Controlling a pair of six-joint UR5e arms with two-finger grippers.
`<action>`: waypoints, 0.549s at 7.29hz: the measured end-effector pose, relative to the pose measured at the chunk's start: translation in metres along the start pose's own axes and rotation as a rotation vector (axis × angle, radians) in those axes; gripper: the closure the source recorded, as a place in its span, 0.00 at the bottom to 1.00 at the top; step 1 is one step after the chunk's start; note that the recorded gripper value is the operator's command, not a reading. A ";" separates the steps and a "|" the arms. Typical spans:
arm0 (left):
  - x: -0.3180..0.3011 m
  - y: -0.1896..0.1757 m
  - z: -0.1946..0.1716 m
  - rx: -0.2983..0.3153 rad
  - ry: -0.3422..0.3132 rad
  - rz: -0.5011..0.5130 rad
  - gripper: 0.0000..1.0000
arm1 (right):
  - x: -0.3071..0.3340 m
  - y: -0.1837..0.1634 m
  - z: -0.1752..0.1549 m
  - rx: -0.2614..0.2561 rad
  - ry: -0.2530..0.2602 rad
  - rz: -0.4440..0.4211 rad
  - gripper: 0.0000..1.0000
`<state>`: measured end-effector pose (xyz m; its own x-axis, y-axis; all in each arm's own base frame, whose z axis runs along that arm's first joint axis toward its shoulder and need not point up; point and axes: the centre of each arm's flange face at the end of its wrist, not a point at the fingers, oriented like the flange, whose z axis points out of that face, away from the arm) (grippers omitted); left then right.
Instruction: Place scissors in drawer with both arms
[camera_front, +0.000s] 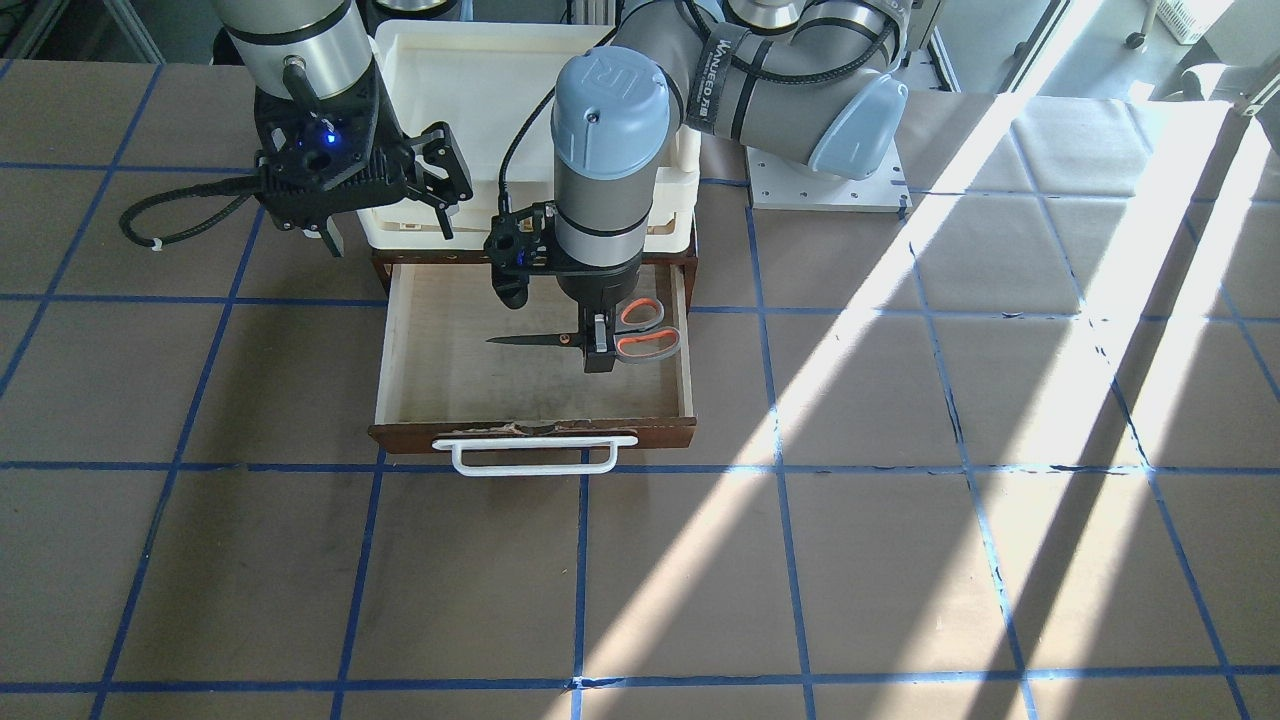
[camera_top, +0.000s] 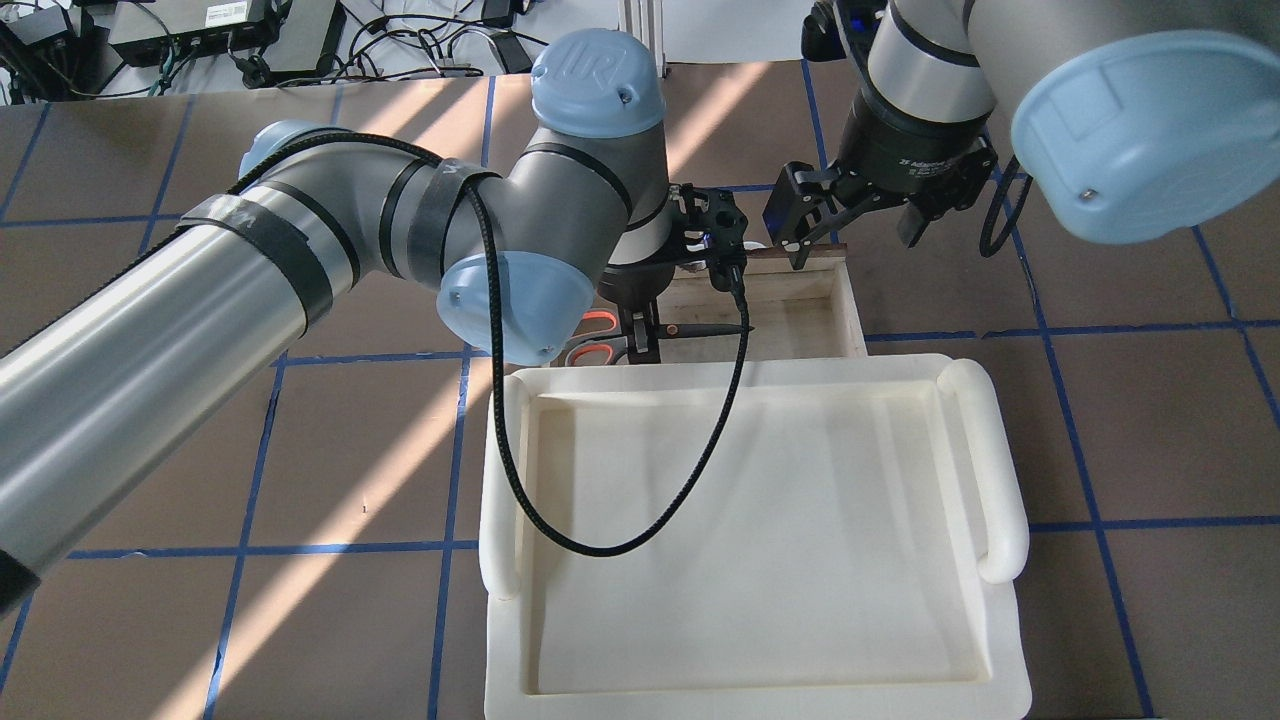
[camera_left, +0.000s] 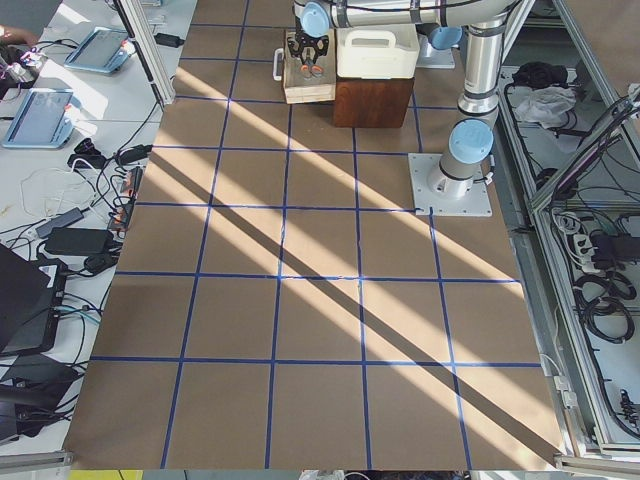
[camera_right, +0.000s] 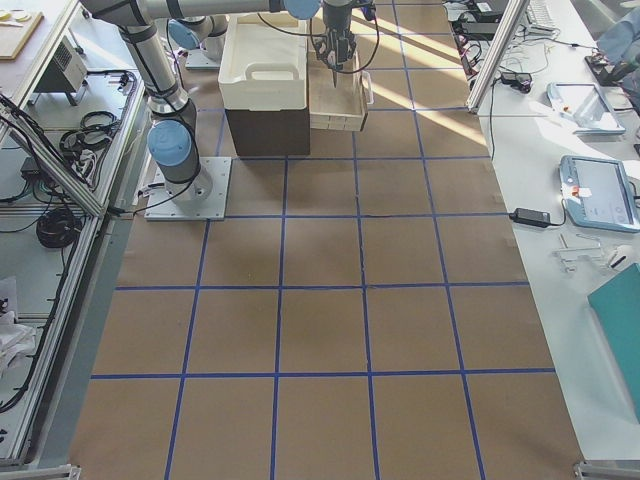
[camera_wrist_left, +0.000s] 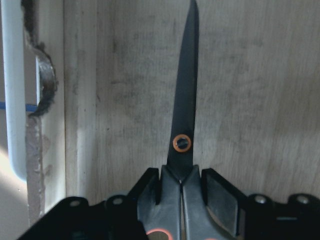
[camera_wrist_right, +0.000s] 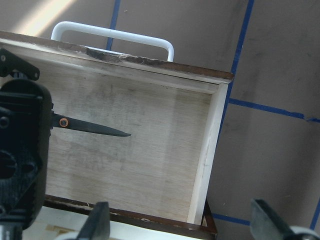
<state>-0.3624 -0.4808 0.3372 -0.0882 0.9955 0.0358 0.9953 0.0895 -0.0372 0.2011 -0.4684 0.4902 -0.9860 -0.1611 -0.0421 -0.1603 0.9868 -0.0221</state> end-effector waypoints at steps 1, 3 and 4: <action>0.003 0.000 0.006 0.006 0.011 0.016 1.00 | 0.001 0.003 -0.003 0.001 0.011 0.049 0.00; 0.005 -0.002 0.012 0.031 0.030 0.048 1.00 | 0.004 0.005 -0.006 0.007 0.054 0.117 0.00; 0.005 -0.003 0.015 0.033 0.036 0.062 1.00 | 0.004 0.005 -0.006 0.009 0.060 0.139 0.00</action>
<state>-0.3664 -0.4760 0.3224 -0.0242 0.9974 0.0681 0.9969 0.0292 -0.0733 0.1957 -0.4641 0.4958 -0.9997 -0.0210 0.0148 -0.0214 0.9994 -0.0289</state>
